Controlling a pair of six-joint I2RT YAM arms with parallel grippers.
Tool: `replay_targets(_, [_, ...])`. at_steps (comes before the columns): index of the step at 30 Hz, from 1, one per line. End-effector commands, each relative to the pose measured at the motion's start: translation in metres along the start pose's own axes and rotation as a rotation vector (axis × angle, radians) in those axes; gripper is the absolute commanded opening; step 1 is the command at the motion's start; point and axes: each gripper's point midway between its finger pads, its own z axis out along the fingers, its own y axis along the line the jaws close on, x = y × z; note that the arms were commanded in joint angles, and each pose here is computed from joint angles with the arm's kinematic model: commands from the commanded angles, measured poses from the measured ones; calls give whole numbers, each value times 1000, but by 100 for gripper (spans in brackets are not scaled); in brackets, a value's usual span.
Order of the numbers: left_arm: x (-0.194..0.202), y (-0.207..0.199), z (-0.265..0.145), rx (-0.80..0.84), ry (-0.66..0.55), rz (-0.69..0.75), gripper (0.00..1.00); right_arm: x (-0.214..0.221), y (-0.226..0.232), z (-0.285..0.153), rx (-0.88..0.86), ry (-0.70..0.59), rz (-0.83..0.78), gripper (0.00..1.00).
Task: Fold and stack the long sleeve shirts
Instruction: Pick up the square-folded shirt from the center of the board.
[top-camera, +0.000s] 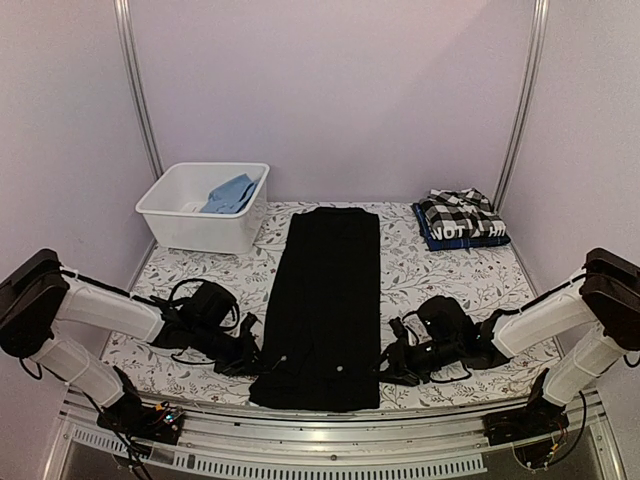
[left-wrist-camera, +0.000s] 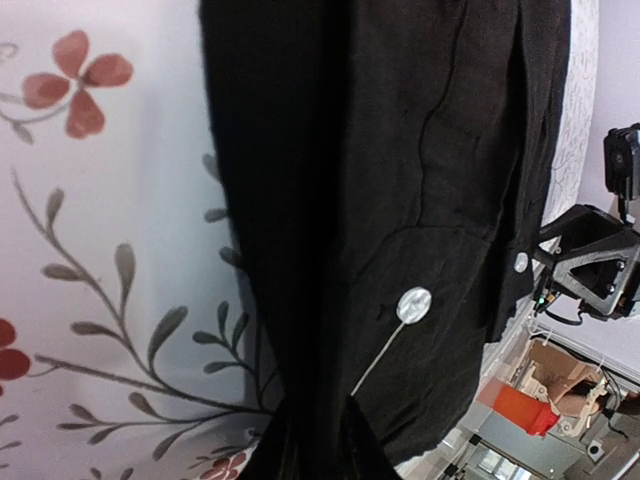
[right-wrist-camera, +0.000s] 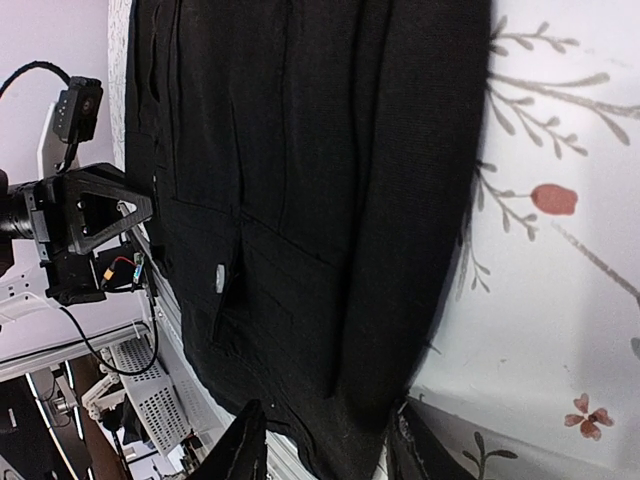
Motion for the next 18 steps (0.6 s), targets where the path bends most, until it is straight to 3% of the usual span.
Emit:
replay_targets(1, [16, 12, 10, -58, 48, -32, 12, 6, -24, 3, 49, 11, 48, 38])
replay_targets(9, [18, 3, 7, -25, 44, -23, 1, 6, -25, 8, 32, 20, 73, 32])
replay_targets(18, [22, -4, 4, 2, 53, -1, 0, 8, -24, 15, 2, 37, 106, 24])
